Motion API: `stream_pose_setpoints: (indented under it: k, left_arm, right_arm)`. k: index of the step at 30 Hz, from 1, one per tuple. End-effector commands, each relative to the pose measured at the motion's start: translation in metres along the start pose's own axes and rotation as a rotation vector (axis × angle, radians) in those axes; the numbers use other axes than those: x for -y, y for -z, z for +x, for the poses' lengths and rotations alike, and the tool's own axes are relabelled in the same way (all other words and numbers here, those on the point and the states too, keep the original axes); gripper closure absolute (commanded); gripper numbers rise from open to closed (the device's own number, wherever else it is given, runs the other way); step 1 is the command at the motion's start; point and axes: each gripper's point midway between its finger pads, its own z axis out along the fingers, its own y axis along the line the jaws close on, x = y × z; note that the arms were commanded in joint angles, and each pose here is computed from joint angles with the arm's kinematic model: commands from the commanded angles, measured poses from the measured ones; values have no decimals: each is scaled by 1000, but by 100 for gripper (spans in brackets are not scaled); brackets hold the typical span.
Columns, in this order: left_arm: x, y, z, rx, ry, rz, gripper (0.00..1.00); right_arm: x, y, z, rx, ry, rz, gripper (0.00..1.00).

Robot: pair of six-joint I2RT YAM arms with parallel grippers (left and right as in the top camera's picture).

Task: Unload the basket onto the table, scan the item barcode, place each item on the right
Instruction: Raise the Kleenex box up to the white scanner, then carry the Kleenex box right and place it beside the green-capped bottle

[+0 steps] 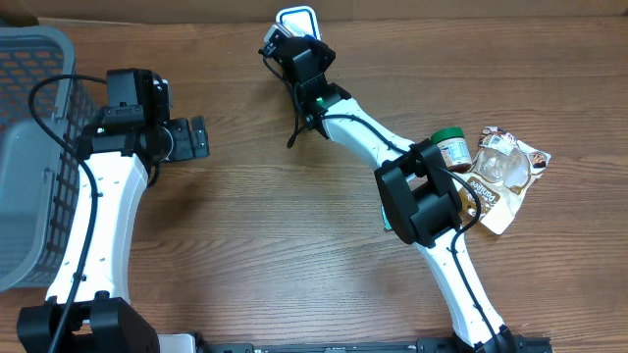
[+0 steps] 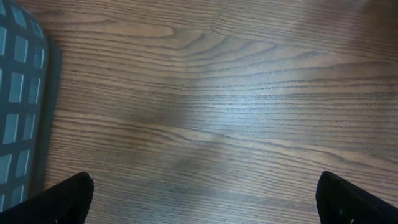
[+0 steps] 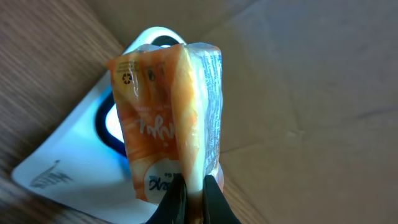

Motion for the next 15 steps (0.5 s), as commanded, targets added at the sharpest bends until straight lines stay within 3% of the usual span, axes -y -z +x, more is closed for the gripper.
stream_pose_setpoints:
  k: [1, 11, 15]
  left_arm:
    - [-2, -1, 0, -3, -26, -8, 0]
    - [-2, -1, 0, -3, -26, -8, 0]
    - [-2, -1, 0, -3, -26, -8, 0]
  right_arm:
    - [2, 5, -7, 2, 13, 25, 96]
    - [13, 49, -47, 39, 23, 9, 96]
    - [24, 84, -61, 25, -67, -43, 96]
